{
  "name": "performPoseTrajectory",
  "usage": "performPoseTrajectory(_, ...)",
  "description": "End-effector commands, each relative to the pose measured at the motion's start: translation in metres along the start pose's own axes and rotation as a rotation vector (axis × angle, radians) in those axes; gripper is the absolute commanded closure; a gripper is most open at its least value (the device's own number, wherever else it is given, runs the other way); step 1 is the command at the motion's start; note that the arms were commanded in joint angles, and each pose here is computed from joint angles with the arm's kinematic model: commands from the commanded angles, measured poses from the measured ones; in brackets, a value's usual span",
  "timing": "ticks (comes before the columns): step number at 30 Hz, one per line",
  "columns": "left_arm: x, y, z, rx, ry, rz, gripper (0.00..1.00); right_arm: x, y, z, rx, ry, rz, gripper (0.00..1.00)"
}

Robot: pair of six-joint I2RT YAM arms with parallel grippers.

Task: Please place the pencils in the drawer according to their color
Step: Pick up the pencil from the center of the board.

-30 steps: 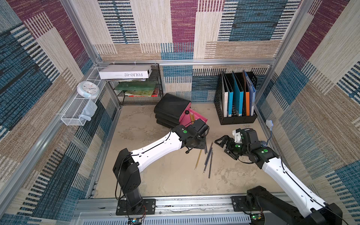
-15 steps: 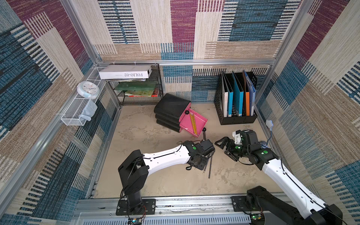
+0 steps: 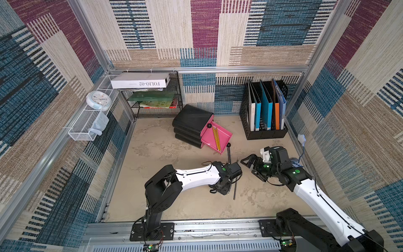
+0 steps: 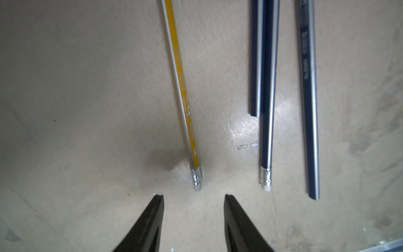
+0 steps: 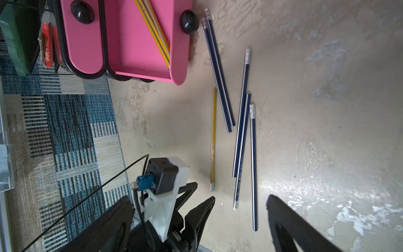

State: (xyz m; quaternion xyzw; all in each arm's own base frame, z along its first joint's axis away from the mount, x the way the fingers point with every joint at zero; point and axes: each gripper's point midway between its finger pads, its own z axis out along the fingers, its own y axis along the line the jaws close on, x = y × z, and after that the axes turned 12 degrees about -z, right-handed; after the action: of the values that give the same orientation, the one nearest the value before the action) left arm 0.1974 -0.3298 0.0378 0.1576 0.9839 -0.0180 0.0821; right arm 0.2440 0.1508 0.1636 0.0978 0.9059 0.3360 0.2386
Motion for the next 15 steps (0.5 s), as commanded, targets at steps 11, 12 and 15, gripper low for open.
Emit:
performPoseTrajectory(11,0.007,0.009,0.022,-0.055,0.028,0.011,0.59,0.002,-0.003,-0.001,0.017,0.002,0.0,0.01)
performPoseTrajectory(12,0.009,0.01,0.023,-0.057,0.032,0.012,0.6,0.002,-0.003,-0.001,0.018,0.003,0.0,0.01)
performPoseTrajectory(15,0.012,0.012,0.027,-0.066,0.04,0.009,0.65,0.001,-0.003,-0.001,0.016,0.002,0.001,0.01)
